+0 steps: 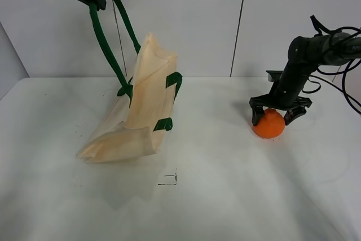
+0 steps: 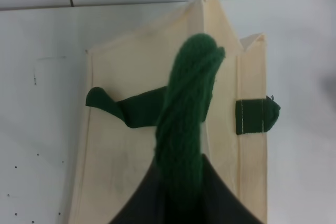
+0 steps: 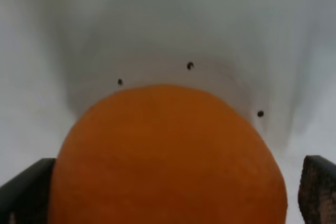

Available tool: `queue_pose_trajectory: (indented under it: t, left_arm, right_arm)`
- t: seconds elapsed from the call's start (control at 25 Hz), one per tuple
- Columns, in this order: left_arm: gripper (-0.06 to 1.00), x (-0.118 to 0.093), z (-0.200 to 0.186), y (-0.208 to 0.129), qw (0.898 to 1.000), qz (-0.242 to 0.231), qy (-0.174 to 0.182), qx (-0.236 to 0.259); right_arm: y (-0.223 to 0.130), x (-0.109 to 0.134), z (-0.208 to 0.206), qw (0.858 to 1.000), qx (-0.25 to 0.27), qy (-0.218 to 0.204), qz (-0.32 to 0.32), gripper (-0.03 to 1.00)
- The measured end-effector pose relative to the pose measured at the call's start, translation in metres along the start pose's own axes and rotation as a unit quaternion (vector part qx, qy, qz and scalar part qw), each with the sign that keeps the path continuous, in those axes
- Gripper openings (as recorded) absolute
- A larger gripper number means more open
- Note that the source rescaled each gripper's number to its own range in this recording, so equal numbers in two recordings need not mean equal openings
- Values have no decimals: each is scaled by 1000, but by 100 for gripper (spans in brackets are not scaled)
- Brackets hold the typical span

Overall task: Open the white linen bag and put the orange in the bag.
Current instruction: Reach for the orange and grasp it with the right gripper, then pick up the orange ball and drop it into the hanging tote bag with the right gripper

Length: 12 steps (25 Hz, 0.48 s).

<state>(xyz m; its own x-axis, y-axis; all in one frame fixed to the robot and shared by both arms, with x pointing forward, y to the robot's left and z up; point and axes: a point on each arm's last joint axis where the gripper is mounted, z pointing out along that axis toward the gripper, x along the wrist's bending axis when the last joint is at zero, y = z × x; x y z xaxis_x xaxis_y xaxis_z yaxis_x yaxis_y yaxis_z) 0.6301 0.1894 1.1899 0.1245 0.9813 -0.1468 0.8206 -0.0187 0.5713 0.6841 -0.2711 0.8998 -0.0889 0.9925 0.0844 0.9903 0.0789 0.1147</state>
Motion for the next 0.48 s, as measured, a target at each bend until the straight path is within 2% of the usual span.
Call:
queue_pose_trajectory:
  t: [0.04, 0.08, 0.2, 0.24, 0.36, 0.48]
  left_arm:
    - [1, 0, 0, 0, 1000, 0, 0, 0]
    - [1, 0, 0, 0, 1000, 0, 0, 0]
    - [1, 0, 0, 0, 1000, 0, 0, 0]
    - [1, 0, 0, 0, 1000, 0, 0, 0]
    - [1, 0, 0, 0, 1000, 0, 0, 0]
    - [1, 0, 0, 0, 1000, 0, 0, 0]
  right_arm:
    - [0, 0, 1, 1000, 1, 1, 1, 84]
    - [0, 0, 1, 1000, 0, 1, 2, 68]
    - [0, 1, -2, 1000, -2, 6, 4, 8]
    - [1, 2, -6, 1000, -6, 10, 7, 0]
    - [2, 8, -21, 999, -22, 32, 14, 1]
    - [10, 19, -54, 995, -59, 79, 26, 1]
